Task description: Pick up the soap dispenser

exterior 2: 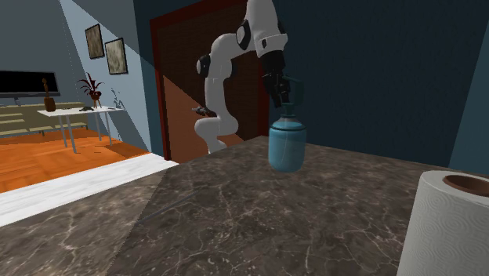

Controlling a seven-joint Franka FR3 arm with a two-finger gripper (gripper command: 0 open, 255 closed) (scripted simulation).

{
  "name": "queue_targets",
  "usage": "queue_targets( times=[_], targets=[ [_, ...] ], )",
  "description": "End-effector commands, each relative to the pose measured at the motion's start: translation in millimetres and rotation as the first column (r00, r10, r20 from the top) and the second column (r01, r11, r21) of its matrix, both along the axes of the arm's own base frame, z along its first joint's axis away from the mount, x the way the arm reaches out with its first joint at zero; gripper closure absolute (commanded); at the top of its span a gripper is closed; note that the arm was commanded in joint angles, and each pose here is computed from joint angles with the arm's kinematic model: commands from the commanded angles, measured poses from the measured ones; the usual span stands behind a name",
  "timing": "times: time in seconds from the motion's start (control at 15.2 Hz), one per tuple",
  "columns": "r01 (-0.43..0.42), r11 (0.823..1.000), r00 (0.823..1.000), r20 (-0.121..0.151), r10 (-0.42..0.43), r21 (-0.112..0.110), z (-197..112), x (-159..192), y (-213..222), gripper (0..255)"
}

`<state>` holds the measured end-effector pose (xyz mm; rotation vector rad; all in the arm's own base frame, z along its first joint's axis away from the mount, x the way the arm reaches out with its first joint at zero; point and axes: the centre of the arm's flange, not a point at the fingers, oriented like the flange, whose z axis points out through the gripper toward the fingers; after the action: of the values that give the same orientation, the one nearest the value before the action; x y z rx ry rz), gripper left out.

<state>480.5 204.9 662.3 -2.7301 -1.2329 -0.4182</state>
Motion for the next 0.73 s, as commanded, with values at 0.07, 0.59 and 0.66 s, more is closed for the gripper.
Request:
queue_targets(
  times=[0.07,0.59,0.66],
  targets=[
    [0.000,1.000,1.000,-0.002,0.000,-0.001,-0.9,0.1,0.1,255],
    [0.000,1.000,1.000,-0.001,0.000,-0.001,25.1,0.4,0.3,255],
    [0.000,1.000,1.000,-0.001,0.000,-0.001,30.4,0.4,0.3,255]
  ],
)
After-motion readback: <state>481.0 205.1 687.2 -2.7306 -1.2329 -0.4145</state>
